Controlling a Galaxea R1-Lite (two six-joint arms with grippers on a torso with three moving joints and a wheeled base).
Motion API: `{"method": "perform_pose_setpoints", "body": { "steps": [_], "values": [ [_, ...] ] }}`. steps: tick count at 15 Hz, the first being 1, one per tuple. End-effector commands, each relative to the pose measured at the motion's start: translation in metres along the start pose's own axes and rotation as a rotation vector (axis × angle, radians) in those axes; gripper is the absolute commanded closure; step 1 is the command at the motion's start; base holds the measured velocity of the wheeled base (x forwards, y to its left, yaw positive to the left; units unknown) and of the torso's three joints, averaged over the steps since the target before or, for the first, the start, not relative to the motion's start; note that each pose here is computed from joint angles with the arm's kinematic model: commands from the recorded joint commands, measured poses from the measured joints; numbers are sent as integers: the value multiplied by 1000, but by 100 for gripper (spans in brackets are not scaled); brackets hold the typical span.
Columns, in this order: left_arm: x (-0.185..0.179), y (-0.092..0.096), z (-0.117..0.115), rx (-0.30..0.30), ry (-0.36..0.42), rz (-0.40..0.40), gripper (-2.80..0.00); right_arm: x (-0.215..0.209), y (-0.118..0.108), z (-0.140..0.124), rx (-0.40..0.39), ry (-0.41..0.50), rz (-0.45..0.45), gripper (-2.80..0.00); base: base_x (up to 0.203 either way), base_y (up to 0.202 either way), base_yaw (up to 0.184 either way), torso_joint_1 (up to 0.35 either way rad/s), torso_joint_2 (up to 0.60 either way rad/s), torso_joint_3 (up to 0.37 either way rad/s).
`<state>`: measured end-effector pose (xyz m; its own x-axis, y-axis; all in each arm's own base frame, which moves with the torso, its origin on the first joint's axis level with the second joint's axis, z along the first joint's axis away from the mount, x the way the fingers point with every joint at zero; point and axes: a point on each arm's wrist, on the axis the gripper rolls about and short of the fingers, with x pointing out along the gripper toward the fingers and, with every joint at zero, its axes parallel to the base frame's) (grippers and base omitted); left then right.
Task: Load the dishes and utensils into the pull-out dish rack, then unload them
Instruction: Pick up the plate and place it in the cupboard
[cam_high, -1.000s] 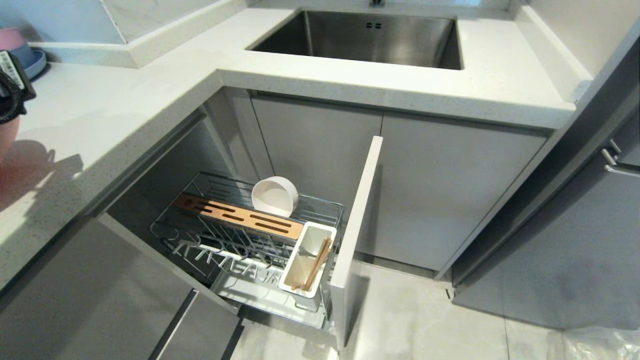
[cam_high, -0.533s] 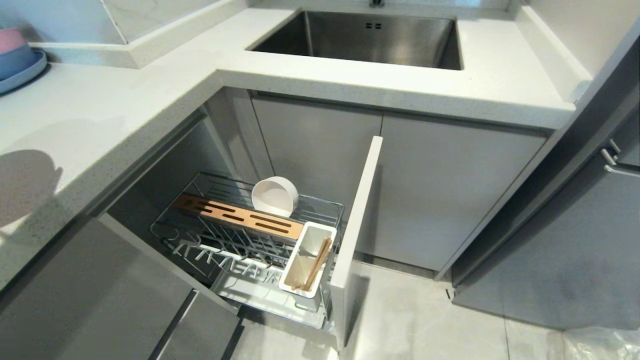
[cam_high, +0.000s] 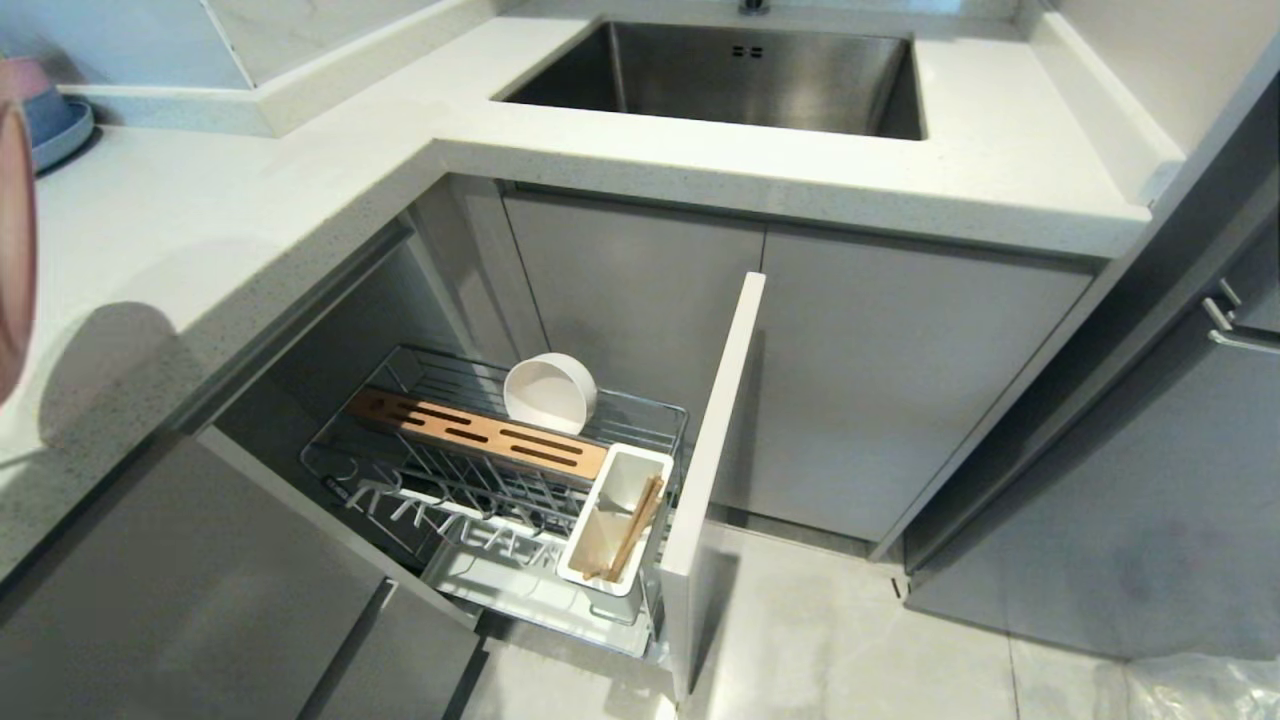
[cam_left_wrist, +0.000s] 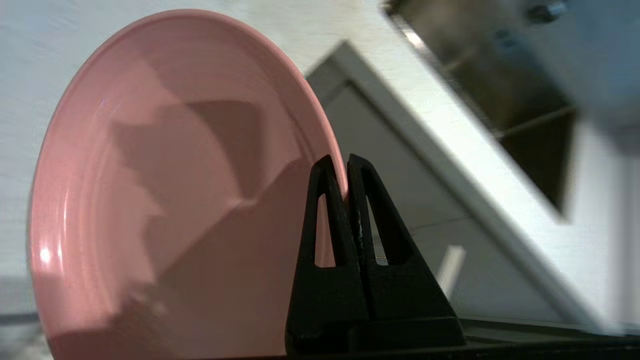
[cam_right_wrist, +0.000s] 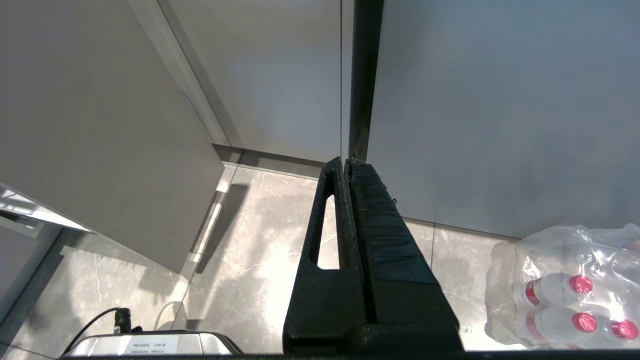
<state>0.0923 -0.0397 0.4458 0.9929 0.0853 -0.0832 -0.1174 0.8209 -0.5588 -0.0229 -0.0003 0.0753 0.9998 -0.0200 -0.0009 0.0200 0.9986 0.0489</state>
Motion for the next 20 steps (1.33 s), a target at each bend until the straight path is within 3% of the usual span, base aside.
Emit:
{"method": "perform_pose_setpoints", "body": {
  "steps": [1, 5, 7, 10, 12, 18, 20],
  "values": [
    [4, -9, -6, -64, 31, -44, 0, 0, 0, 0, 0, 2, 0, 0, 0, 0, 0, 0, 0, 0],
    [9, -38, -18, -177, 87, -193, 0, 0, 0, 0, 0, 2, 0, 0, 0, 0, 0, 0, 0, 0],
    [20, -57, -31, -228, 88, -208, 0, 0, 0, 0, 0, 2, 0, 0, 0, 0, 0, 0, 0, 0],
    [42, -75, -56, -298, 105, -150, 0, 0, 0, 0, 0, 2, 0, 0, 0, 0, 0, 0, 0, 0],
    [60, -81, -84, -305, 140, -81, 0, 0, 0, 0, 0, 2, 0, 0, 0, 0, 0, 0, 0, 0],
    [98, -79, -125, -343, 150, 60, 0, 0, 0, 0, 0, 2, 0, 0, 0, 0, 0, 0, 0, 0],
    [107, -77, -134, -398, 136, 74, 0, 0, 0, 0, 0, 2, 0, 0, 0, 0, 0, 0, 0, 0]
  ]
}}
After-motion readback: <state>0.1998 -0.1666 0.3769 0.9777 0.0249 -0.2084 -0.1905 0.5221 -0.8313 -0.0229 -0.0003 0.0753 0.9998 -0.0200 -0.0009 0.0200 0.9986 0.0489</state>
